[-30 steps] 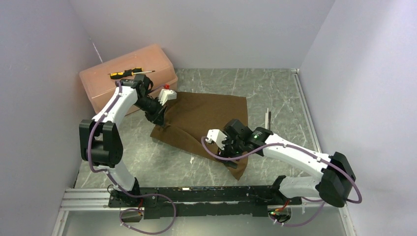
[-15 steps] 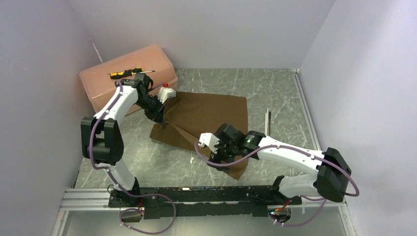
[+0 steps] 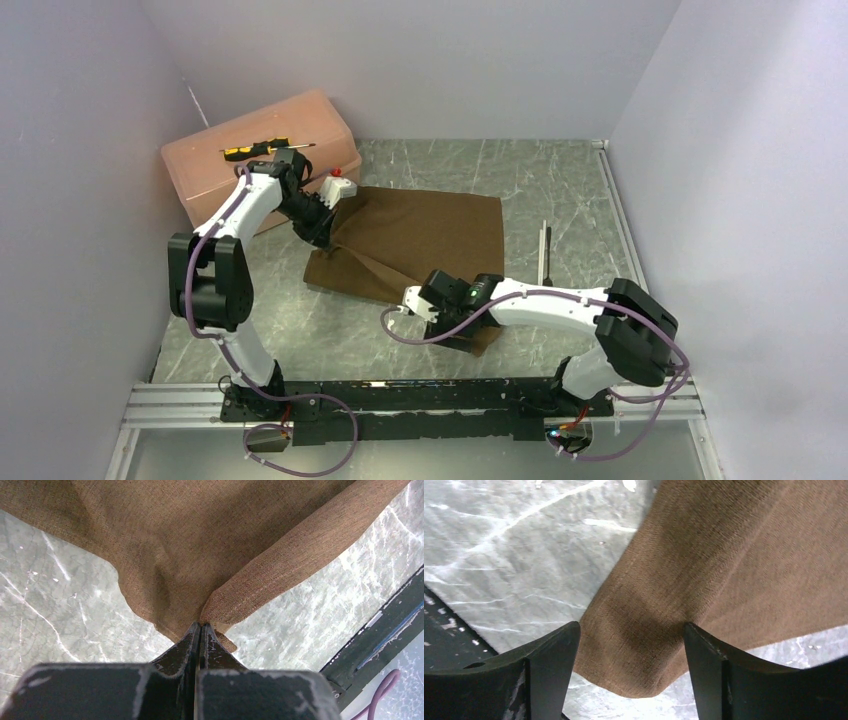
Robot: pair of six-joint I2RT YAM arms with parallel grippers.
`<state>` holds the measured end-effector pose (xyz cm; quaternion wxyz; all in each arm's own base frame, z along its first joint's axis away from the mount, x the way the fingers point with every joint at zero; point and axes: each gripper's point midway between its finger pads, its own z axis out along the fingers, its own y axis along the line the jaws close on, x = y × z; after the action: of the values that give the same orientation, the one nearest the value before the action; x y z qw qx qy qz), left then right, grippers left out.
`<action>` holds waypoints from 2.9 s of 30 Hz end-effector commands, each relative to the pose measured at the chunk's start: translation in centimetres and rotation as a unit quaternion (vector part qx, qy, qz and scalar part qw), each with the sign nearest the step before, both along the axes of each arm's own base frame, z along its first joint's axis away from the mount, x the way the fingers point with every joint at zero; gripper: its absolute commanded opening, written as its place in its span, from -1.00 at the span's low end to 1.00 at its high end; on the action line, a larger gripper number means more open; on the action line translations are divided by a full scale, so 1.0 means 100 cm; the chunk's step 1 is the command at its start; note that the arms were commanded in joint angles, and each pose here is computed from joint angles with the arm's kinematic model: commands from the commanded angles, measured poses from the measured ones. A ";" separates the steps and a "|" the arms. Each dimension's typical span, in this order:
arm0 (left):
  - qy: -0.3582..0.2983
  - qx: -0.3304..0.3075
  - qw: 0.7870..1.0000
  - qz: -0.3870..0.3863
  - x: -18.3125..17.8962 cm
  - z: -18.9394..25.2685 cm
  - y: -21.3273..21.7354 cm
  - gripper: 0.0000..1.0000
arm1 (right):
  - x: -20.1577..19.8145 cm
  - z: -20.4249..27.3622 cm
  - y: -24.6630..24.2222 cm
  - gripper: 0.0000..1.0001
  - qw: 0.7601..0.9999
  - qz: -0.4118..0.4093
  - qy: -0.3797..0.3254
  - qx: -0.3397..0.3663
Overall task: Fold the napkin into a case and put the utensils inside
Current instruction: Pick up the flattened napkin from the center of the board.
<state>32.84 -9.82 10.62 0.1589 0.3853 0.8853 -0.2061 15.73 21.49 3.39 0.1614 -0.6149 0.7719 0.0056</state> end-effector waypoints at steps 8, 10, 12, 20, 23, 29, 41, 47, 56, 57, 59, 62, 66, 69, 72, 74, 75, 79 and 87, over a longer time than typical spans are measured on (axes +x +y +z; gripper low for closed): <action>-0.046 0.000 0.999 0.005 0.024 0.014 0.001 -0.95 | 0.038 0.011 -0.013 -1.00 0.998 -0.035 -0.046 -0.011; -0.045 -0.003 0.999 0.001 0.022 0.015 0.000 -0.95 | 0.044 0.017 -0.013 -1.00 0.998 -0.044 -0.051 -0.011; -0.041 -0.008 0.999 -0.003 0.017 0.015 -0.002 -0.95 | 0.049 0.024 -0.013 -1.00 0.997 -0.051 -0.052 -0.002; -0.011 -0.048 0.999 -0.008 -0.017 0.025 -0.018 -0.95 | 0.064 0.062 -0.008 -1.00 0.991 -0.089 -0.075 0.066; 0.000 -0.058 0.998 -0.009 -0.030 0.026 -0.025 -0.95 | 0.059 0.061 -0.007 -0.77 0.992 -0.095 -0.057 0.067; -0.012 -0.030 0.999 0.003 -0.025 0.016 -0.017 -0.95 | 0.030 0.072 0.026 0.23 0.990 -0.039 -0.026 0.136; -0.059 0.039 0.995 0.069 0.016 0.011 0.021 -0.95 | 0.005 0.030 0.015 0.42 0.998 -0.046 0.001 0.035; -0.057 0.034 0.995 0.077 0.020 0.005 0.019 -0.95 | -0.010 0.028 0.016 0.44 0.999 -0.042 0.022 0.027; -0.063 0.037 0.995 0.072 0.029 0.000 0.019 -0.95 | -0.034 0.026 0.026 0.34 0.998 -0.004 0.062 0.025; -0.064 0.037 0.995 0.073 0.031 0.000 0.019 -0.95 | -0.033 0.019 0.023 0.34 0.998 -0.003 0.069 0.009; -0.062 0.035 0.995 0.073 0.033 -0.001 0.017 -0.95 | -0.031 0.004 0.015 0.34 0.996 -0.003 0.080 -0.024; -0.060 0.032 0.995 0.073 0.033 -0.001 0.016 -0.95 | -0.020 -0.010 0.008 0.34 0.995 -0.022 0.086 -0.035; -0.057 0.030 0.996 0.068 0.032 -0.002 0.016 -0.95 | -0.001 -0.016 -0.001 0.33 0.996 -0.047 0.075 -0.028; -0.054 0.024 0.996 0.065 0.030 -0.002 0.013 -0.95 | 0.014 -0.016 -0.003 0.26 0.995 -0.070 0.073 -0.017; -0.048 0.017 0.997 0.063 0.028 -0.005 0.011 -0.95 | 0.017 -0.020 0.000 0.06 0.993 -0.073 0.090 -0.009; -0.048 0.014 0.997 0.059 0.027 -0.007 0.009 -0.95 | 0.020 -0.022 0.004 -0.25 0.992 -0.075 0.098 -0.004; -0.048 0.013 0.997 0.058 0.028 -0.007 0.009 -0.95 | 0.022 -0.024 0.005 -0.45 0.991 -0.080 0.103 -0.001; -0.047 0.011 0.997 0.053 0.027 -0.008 0.008 -0.95 | 0.030 -0.018 0.007 -0.85 0.992 -0.094 0.088 0.011; -0.034 0.003 0.999 0.028 0.007 -0.002 0.005 -0.95 | 0.028 0.033 0.016 -1.00 0.987 -0.119 0.067 0.081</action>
<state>34.42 -8.48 9.13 0.1859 0.3455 0.9051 -0.1641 17.82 21.18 2.25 0.0926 -0.5248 0.8448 0.0481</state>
